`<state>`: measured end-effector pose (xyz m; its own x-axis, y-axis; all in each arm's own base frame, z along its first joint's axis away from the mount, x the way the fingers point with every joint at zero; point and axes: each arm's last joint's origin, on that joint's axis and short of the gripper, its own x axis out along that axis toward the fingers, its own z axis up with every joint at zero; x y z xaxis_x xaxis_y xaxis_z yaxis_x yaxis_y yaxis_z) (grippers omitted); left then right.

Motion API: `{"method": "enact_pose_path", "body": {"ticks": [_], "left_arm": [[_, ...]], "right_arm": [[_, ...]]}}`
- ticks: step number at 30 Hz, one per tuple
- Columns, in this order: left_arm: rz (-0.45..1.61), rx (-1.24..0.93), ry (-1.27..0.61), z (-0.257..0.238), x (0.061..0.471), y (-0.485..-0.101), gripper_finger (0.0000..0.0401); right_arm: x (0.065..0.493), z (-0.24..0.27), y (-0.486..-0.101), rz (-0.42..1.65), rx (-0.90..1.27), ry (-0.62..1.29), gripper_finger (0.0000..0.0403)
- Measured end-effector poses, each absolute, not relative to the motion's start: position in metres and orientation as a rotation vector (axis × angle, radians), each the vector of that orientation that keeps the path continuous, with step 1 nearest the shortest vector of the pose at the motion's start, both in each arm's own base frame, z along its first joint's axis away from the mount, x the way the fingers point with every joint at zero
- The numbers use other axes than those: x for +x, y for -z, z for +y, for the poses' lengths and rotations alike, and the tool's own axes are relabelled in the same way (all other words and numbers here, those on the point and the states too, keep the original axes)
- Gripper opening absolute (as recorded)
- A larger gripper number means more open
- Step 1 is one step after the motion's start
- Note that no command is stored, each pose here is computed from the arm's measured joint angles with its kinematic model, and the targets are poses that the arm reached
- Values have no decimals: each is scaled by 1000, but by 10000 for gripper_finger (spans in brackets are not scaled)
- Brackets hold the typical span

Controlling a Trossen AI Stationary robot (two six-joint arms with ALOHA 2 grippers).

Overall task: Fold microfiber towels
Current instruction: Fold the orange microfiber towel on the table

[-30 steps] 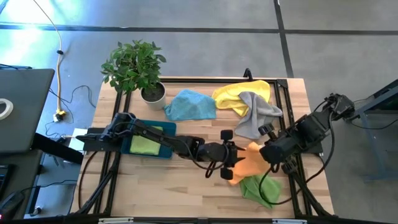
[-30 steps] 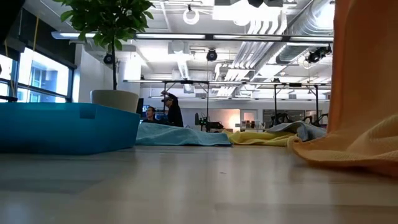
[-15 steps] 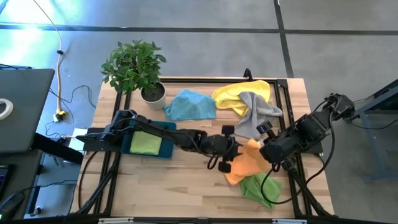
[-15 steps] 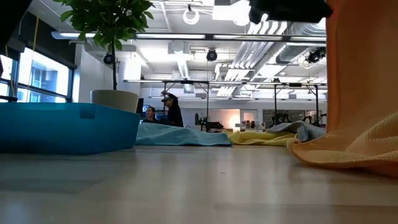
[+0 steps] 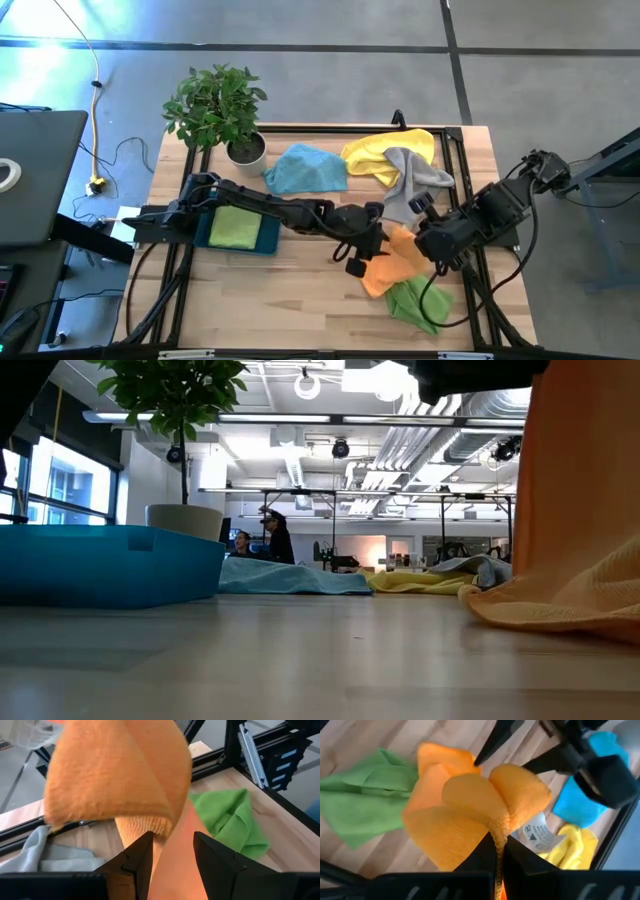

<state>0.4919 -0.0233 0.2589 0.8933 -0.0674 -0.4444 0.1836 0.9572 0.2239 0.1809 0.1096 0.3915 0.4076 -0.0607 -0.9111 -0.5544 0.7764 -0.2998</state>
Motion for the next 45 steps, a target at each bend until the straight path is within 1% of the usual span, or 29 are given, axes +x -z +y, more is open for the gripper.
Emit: {"method": "enact_pose_path", "body": {"ticks": [5,10,16,19,24,30,35,45], "left_arm": [[450,267,120,-23,492,-259,132],[456,270,122,-25,492,-258,132],[484,321,-48,-19,491,-258,132],[494,250,-6,-16,491,-256,132],[560,247,-5,-17,488,-250,132],[529,198,2,-17,489,-253,132],[528,153,-6,-18,489,-253,132],[642,100,76,-24,494,-219,131]], "right_arm": [[187,113,-394,1039,-655,-361,0],[188,114,-395,1023,-647,-359,0],[191,116,-396,1002,-597,-332,0],[191,114,-397,993,-594,-262,0],[190,112,-408,956,-557,-221,0],[186,108,-431,868,-473,-154,0],[182,106,-447,814,-444,-152,0],[179,104,-452,808,-446,-156,0]]}}
